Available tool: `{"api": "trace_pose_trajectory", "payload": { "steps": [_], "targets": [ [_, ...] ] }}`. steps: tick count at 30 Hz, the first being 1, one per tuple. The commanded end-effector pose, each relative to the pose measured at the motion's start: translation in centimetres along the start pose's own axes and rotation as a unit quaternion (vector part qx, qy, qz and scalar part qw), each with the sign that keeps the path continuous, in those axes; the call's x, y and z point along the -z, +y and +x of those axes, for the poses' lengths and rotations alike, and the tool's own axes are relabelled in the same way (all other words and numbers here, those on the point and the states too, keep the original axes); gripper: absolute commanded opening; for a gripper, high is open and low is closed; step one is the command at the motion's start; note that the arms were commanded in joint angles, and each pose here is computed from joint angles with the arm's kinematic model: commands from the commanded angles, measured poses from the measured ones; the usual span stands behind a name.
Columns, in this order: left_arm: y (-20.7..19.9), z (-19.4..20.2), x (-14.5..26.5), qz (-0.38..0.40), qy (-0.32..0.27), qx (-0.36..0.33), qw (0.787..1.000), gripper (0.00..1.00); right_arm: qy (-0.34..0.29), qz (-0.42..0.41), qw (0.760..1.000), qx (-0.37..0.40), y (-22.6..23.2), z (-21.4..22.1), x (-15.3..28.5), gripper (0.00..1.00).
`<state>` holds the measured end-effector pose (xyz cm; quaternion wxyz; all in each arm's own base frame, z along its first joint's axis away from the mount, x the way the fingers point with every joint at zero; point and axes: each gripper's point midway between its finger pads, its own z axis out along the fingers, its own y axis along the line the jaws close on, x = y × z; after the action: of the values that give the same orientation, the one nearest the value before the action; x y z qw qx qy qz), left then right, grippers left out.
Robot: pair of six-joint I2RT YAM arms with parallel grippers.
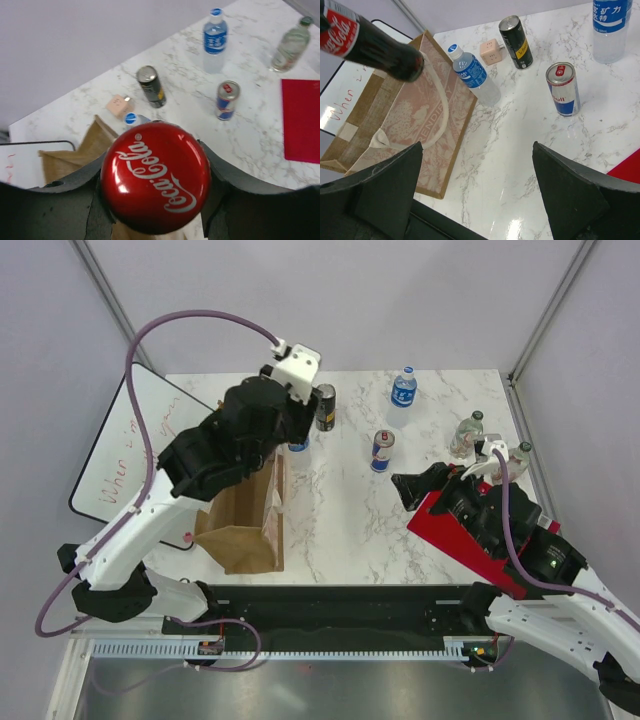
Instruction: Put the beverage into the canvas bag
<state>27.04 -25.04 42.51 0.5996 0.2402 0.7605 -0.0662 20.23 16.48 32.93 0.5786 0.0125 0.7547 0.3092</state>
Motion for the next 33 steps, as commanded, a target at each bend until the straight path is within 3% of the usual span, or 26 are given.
{"api": "trace_pose_trajectory", "payload": {
  "steps": [1,5,10,16,28,33],
  "targets": [
    [8.6,-6.0,2.6,-0.112,-0.086,0.022,0.99,0.02,-0.015,-0.03,0.999,-0.02,1.8,-1.8,0.6,0.98],
    [11.9,-6.4,3.2,-0.145,-0.093,0.037,0.984,0.02,-0.021,-0.034,0.999,-0.025,1.9,-2.2,0.9,0.98],
    [15.0,-3.2,2.3,-0.173,-0.067,0.068,0.98,0.02,-0.013,-0.034,0.999,-0.019,1.9,-1.8,0.6,0.98],
    [15.7,0.6,1.2,-0.182,-0.041,0.082,0.979,0.02,-0.006,-0.039,0.999,0.001,2.5,-1.5,-0.6,0.98],
    [15.4,6.7,-5.6,-0.149,-0.014,0.109,0.983,0.02,-0.009,-0.03,0.999,0.008,1.6,-0.5,-1.0,0.98],
    [17.0,9.5,-7.0,-0.135,-0.005,0.175,0.975,0.02,-0.006,-0.025,1.0,0.018,1.7,-0.6,-1.6,0.98]
  ]
}}
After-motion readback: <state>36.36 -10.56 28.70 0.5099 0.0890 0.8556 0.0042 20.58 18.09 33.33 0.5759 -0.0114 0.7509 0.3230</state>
